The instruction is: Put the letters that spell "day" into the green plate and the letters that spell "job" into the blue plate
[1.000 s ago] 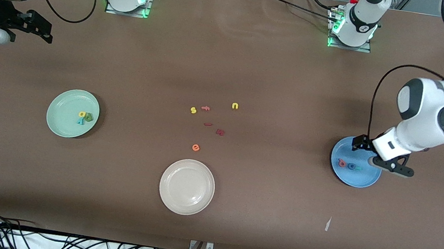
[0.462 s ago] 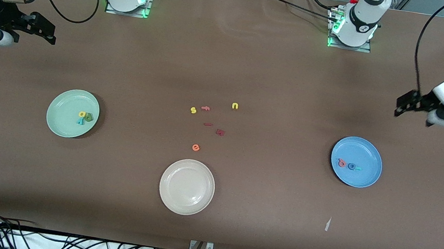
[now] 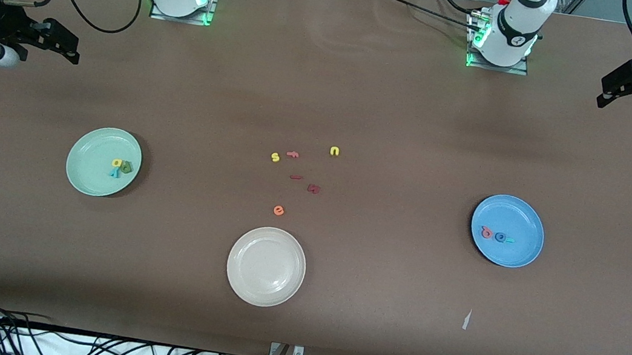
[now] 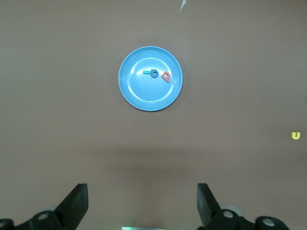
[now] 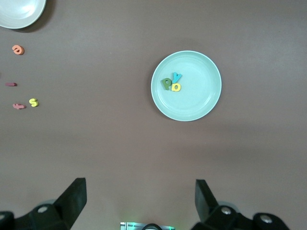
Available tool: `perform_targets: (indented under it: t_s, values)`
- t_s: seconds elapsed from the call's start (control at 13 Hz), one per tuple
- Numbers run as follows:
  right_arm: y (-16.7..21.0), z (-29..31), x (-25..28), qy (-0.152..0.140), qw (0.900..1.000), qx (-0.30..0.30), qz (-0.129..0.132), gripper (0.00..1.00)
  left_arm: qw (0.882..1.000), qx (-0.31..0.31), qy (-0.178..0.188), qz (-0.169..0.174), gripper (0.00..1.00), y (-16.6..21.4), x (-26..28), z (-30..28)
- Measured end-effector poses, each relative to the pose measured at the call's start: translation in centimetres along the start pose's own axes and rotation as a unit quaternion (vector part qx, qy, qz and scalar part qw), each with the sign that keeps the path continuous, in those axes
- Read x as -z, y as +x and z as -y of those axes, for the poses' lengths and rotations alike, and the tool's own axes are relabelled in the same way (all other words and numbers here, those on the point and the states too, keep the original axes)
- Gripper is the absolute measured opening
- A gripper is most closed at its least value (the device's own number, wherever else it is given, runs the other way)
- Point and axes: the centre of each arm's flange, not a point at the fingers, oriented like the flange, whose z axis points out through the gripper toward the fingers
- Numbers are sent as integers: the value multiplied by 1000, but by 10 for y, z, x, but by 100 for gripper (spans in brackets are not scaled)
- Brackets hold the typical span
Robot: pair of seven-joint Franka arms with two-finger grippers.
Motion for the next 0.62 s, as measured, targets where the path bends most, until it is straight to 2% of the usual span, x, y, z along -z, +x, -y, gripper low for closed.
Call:
perform_targets:
  t_s: [0.23,0.62]
  values:
    - [0,0,0,0,1000,0,0,100,999,39,-1,1,100,26,-1,-12]
    - [0,-1,0,0,1000,-1,1,100,998,56,-4,25,100,52,-26,-12]
